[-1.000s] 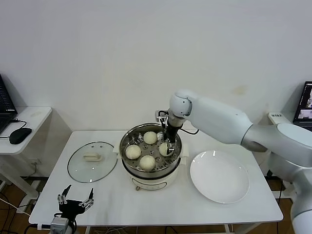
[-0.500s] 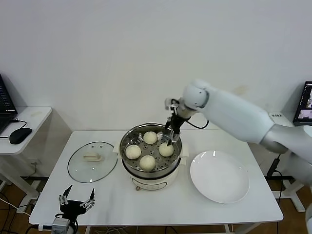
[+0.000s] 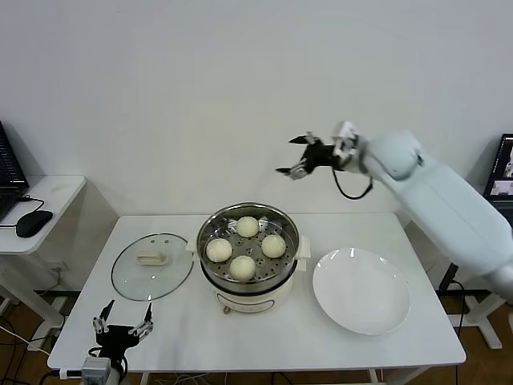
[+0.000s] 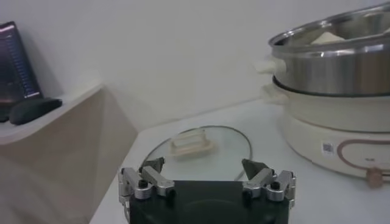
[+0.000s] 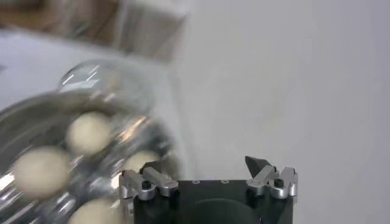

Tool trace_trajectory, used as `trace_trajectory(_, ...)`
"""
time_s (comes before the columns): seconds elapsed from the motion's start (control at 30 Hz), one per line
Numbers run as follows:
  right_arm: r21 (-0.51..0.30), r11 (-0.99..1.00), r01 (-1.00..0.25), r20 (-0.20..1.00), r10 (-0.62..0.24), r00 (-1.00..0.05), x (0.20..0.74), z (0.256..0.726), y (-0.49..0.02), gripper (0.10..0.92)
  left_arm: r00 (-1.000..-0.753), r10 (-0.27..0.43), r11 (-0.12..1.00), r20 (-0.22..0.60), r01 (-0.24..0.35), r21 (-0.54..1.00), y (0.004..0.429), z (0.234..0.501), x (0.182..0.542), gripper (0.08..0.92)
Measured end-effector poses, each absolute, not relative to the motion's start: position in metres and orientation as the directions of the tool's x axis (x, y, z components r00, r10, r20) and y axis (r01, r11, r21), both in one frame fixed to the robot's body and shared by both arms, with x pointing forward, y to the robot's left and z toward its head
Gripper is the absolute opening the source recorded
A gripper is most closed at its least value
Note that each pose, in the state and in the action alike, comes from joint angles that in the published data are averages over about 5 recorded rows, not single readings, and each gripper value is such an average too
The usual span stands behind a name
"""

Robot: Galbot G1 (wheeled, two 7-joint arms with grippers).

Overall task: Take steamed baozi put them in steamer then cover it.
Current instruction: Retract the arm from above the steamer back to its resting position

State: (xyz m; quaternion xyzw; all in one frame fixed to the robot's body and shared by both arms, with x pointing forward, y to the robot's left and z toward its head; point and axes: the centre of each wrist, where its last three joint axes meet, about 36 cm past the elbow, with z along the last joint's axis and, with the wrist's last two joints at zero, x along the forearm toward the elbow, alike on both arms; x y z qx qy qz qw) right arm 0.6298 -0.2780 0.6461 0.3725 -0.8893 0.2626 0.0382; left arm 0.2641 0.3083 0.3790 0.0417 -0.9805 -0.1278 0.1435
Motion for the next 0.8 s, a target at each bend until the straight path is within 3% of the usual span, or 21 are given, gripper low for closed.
trace_trajectory(0.4,-0.228,0.860,-0.456,-0.015,-0.471,-0.882,0.548,0.552,-0.342,0.823,-0.976,-0.100,0.964,0.195,-0.047,0.261,0.315,0.383,0.280,0.823)
trace_trajectory(0.8,0.009,0.961,-0.278,-0.052,-0.277,-0.959,0.440,0.445,-0.367,0.823,-0.989,-0.090,0.911,0.115,-0.035,0.411,0.325,0.374,0.305,0.823)
